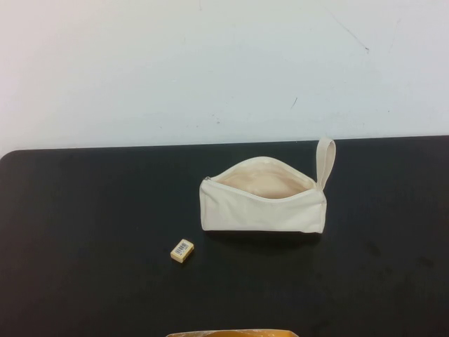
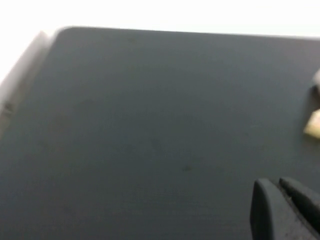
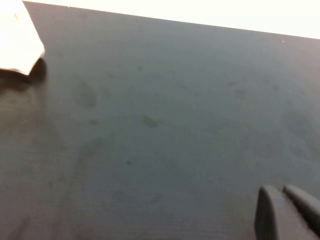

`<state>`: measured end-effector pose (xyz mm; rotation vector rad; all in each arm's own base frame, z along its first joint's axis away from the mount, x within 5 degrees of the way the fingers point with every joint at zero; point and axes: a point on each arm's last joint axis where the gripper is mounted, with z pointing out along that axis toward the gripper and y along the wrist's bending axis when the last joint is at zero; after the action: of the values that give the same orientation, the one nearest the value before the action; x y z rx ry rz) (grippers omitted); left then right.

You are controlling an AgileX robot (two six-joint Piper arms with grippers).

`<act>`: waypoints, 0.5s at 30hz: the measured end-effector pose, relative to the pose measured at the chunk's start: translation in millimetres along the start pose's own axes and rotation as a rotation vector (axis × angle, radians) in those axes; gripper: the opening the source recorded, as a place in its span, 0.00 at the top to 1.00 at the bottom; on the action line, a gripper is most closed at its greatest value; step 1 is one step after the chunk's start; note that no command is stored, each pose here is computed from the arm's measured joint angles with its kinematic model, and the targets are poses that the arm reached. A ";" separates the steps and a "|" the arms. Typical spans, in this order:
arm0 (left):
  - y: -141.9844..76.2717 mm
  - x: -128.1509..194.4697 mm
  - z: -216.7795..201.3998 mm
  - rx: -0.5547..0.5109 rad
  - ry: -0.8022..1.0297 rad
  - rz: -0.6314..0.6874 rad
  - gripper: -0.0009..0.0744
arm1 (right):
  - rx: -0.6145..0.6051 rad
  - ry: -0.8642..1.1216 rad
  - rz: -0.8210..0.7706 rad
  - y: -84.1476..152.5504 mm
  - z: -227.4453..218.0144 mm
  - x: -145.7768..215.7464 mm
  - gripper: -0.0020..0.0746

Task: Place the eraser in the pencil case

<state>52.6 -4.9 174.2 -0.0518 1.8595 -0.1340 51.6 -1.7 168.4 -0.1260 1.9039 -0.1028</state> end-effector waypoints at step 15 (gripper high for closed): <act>-12.4 -21.9 -3.2 0.252 -0.175 -0.935 0.99 | 0.000 0.000 0.000 0.0 0.0 0.0 0.98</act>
<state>55.5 -14.8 197.5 -0.7325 1.4998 -0.9708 51.6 -1.7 168.4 -0.1260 1.9039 -0.1028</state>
